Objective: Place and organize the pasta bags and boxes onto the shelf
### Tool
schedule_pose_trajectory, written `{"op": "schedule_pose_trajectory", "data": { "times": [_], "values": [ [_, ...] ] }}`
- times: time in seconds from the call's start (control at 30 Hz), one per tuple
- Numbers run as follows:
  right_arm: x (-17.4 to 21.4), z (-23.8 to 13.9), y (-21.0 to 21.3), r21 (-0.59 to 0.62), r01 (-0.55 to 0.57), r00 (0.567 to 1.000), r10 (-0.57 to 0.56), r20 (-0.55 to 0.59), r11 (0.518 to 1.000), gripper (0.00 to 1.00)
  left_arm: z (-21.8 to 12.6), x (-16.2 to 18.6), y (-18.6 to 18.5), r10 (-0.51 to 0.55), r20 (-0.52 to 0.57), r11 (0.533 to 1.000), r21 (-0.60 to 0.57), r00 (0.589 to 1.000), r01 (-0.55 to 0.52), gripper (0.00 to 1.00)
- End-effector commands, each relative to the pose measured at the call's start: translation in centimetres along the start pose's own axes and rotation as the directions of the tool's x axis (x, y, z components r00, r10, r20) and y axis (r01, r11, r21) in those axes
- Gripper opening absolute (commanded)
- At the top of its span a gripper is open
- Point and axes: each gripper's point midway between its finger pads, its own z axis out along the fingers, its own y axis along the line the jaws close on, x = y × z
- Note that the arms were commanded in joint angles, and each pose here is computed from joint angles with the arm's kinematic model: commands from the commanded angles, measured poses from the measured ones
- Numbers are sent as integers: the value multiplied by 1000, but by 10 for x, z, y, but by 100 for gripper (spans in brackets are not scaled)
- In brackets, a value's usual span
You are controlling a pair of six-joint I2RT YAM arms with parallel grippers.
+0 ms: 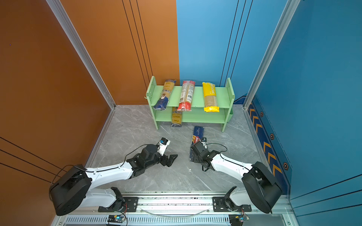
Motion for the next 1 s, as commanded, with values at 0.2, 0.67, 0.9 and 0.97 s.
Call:
{"op": "schedule_pose_trajectory", "data": {
  "times": [0.2, 0.67, 0.9, 0.97],
  "values": [
    [-6, 1, 18, -30, -2, 999, 3, 37, 1000, 91, -3, 4, 8, 5, -6, 1000, -29, 1000, -5, 98],
    [10, 16, 31, -23, 27, 997, -26, 67, 999, 91, -2, 10, 11, 0, -19, 999, -40, 1000, -1, 98],
    [21, 22, 26, 6, 41, 997, -42, 61, 999, 90, -3, 11, 12, -1, -19, 999, -46, 1000, 1, 98],
    [25, 24, 22, 15, 38, 997, -39, 61, 999, 89, -3, 11, 12, -1, -18, 999, -47, 1000, 0, 98]
  ]
}}
